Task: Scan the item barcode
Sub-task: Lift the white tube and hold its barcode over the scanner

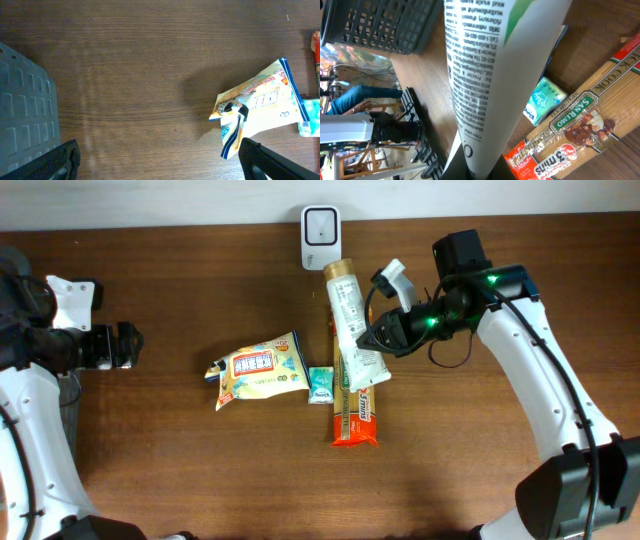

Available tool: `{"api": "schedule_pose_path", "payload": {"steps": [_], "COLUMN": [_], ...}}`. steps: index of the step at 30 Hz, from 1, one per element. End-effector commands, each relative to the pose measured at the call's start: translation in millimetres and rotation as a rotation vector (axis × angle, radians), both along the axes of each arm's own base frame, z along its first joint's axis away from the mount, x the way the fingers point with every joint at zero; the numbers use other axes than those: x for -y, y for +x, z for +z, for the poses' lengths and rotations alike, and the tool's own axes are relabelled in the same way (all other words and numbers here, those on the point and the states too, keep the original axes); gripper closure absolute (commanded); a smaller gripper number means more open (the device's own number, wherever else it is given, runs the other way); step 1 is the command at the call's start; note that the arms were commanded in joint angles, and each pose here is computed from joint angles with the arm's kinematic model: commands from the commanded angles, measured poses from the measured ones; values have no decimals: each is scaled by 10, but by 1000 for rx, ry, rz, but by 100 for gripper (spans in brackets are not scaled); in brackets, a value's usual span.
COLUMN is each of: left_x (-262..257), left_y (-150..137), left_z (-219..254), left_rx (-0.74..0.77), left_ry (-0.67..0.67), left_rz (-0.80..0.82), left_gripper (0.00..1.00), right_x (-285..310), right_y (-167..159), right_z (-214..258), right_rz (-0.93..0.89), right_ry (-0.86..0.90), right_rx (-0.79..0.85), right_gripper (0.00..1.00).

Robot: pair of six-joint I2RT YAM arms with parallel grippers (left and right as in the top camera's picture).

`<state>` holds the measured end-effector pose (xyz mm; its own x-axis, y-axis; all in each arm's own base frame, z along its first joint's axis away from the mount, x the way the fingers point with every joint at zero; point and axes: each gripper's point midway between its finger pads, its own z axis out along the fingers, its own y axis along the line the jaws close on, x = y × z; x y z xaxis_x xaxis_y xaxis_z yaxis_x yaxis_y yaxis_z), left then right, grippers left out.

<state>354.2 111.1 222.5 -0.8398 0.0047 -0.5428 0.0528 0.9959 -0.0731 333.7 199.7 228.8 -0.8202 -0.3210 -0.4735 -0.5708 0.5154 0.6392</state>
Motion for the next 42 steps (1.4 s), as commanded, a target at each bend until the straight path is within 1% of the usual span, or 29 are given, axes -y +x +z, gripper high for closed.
{"api": "schedule_pose_path", "payload": {"steps": [1,2,4,6,8,9,11,13,16,22,25,30,35,42], "left_x": [-1,-1,-1,-1,-1,-1,-2,-1,-1,-2,-1,-1,-2,-2], "left_y": [-1,-2,-1,-1,-2,-1,-2,-1,-1,-2,-1,-2,-2,-2], "left_z": [-6,-7,-6,-6,-7,-6,-6,-6,-6,-6,-6,-7,-6,-6], "left_rx": [1,1,1,1,1,1,1,1,1,1,1,1,1,1], "left_ry": [4,3,4,4,3,4,4,4,4,4,4,3,4,4], "left_rz": [-10,-10,-10,-10,-10,-10,-10,-11,-11,-10,-10,-10,-10,-10], "left_gripper": [1,1,1,1,1,1,1,1,1,1,1,1,1,1], "right_x": [49,69,175,238,356,396,358,243,140,129,158,173,198,202], "right_y": [177,300,684,987,1361,1554,1798,2027,2321,2884,3001,3044,3073,3060], "right_z": [169,233,518,762,946,991,948,777,435,-90,-426,-695,-805,-803], "right_rz": [-91,-142,-297,-390,-514,-547,-508,-398,-283,-264,-293,-278,-284,-282], "right_ry": [-48,-93,-240,-343,-537,-672,-864,-998,-1094,-1320,-1374,-1386,-1398,-1407], "right_rx": [51,90,238,367,545,672,832,938,1004,1132,1114,1098,1090,1086], "right_gripper": [96,96,96,96,96,96,96,96,96,96,96,96,96,96]}}
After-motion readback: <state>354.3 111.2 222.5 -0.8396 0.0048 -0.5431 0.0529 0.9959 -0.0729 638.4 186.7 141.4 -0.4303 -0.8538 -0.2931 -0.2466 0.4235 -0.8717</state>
